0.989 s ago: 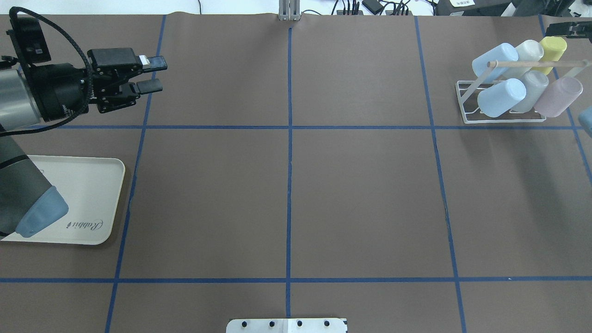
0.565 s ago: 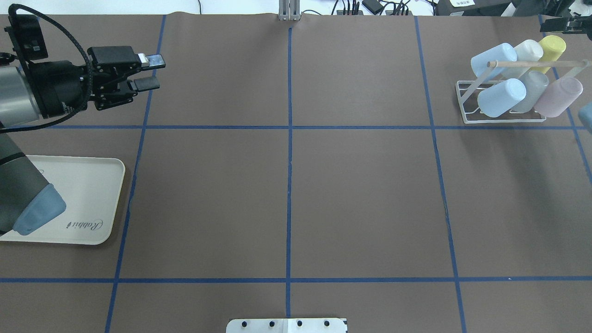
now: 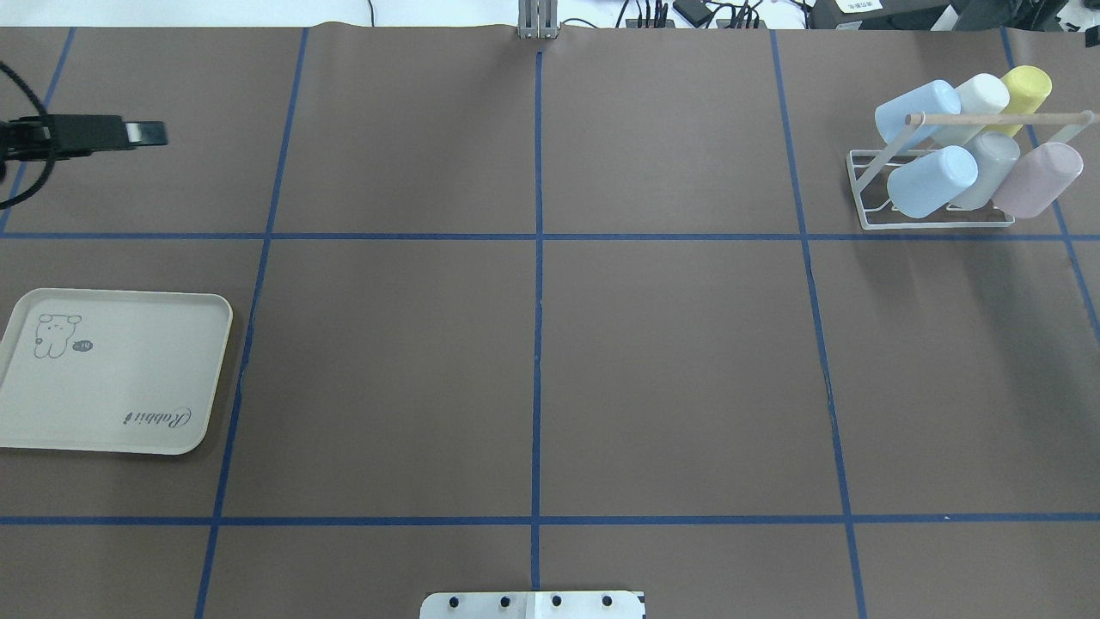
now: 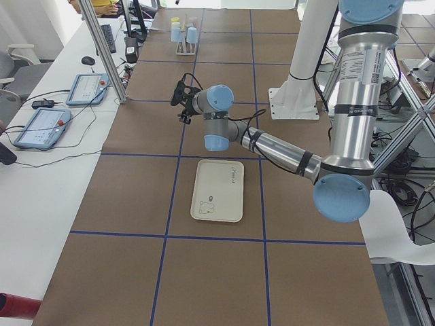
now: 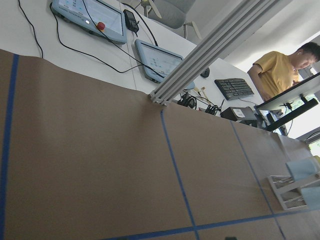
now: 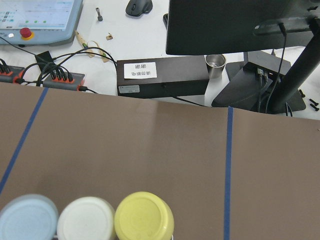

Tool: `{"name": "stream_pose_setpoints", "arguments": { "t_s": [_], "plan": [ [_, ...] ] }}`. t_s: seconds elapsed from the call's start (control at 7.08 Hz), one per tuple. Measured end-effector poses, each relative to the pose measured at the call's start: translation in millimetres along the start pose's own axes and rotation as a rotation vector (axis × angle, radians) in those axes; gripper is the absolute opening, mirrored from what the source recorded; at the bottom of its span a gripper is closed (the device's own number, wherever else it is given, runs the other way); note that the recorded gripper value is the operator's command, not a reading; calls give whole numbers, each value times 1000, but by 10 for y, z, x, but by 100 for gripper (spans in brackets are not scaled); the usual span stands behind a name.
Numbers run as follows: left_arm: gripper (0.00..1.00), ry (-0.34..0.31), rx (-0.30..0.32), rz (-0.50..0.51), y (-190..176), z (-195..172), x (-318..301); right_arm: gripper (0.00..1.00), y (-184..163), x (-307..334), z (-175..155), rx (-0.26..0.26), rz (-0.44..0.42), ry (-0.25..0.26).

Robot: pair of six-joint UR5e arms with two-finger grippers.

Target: Transfer IKEA cup to right arm and place on rack

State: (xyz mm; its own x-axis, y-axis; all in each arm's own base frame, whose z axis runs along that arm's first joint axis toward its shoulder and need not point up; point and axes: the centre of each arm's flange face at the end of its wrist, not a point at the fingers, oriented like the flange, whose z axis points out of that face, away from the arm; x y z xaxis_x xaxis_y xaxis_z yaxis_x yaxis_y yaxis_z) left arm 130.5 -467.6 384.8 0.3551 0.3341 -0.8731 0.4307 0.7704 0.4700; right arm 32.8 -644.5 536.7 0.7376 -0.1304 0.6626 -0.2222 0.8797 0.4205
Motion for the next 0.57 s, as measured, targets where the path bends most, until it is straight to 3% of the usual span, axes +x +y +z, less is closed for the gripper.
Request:
{"name": "stream_pose_setpoints", "arguments": {
  "t_s": [0.28, 0.57],
  "plan": [
    [69, -228, -100, 233, -173, -503, -837, 100, 91, 97, -367, -144, -40, 22],
    [69, -412, -265, 338, -340, -920, -1509, 100, 695, 88, -647, -288, -23, 36]
  ]
}}
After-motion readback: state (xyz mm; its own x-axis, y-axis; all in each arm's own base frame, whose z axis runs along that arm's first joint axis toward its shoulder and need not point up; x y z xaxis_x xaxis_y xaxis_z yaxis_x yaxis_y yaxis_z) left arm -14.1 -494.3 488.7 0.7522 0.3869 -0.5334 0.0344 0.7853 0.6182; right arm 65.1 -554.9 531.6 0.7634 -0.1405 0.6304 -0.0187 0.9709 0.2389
